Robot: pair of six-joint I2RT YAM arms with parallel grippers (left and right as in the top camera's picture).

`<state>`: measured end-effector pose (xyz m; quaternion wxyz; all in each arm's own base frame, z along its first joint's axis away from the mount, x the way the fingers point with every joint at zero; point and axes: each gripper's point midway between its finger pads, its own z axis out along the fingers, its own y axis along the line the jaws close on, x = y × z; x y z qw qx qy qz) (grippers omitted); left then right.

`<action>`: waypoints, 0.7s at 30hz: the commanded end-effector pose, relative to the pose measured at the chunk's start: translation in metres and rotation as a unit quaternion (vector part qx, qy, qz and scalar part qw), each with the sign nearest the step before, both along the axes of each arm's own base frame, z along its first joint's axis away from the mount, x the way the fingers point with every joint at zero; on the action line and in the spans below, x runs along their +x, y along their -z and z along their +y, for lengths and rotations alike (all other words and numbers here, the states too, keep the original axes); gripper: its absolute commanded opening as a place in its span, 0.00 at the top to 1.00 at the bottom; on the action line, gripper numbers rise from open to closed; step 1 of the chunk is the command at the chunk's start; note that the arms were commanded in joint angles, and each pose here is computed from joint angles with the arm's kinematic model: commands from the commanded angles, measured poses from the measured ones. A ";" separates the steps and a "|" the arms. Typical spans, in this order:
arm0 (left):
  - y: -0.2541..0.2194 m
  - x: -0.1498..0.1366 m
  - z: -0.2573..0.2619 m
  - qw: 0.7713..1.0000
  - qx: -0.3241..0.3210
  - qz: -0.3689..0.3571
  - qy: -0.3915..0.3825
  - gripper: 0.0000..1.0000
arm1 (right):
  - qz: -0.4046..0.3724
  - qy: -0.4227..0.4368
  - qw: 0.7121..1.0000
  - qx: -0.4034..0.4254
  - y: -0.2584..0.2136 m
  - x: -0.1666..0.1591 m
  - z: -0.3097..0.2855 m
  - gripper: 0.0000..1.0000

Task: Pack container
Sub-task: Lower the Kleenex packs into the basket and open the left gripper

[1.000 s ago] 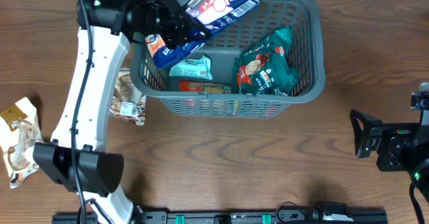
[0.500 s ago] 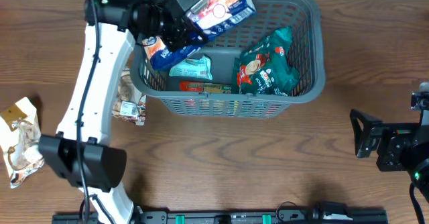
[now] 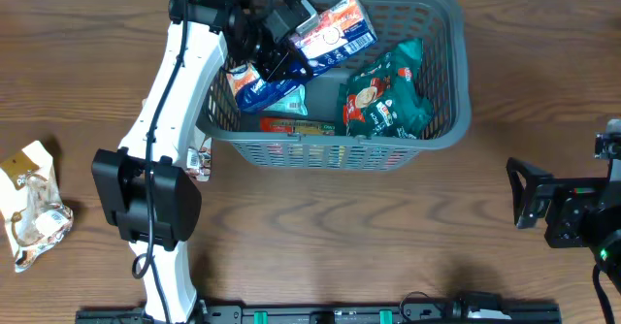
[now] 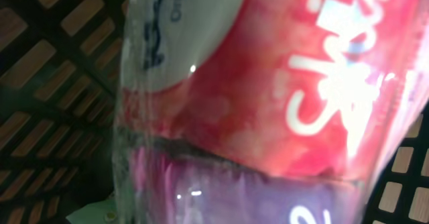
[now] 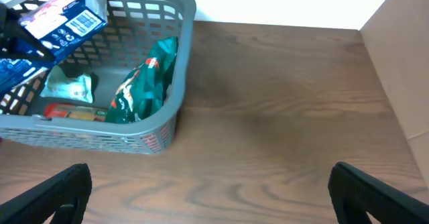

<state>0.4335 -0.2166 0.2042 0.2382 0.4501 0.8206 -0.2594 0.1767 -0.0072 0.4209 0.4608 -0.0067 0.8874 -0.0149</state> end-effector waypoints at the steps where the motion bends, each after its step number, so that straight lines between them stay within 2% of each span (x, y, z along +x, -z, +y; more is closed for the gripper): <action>1: -0.004 0.003 -0.003 1.000 -0.007 -0.011 0.009 0.94 | -0.001 0.001 1.000 -0.005 -0.001 0.000 -0.002 0.01; 8: 0.016 0.001 -0.014 1.000 -0.001 0.011 0.021 0.94 | -0.001 0.001 1.000 -0.005 -0.001 0.000 -0.002 0.01; 19: 0.016 -0.003 -0.029 0.999 -0.004 0.006 0.033 0.94 | -0.001 0.001 1.000 -0.005 -0.001 0.000 -0.002 0.01; 20: 0.016 -0.003 -0.029 0.999 -0.004 0.009 0.030 0.94 | -0.001 0.001 1.000 -0.005 -0.001 0.000 -0.002 0.01; 21: 0.016 -0.003 -0.029 1.000 -0.005 0.013 0.026 0.83 | -0.001 0.001 1.000 -0.005 -0.001 0.000 -0.002 0.01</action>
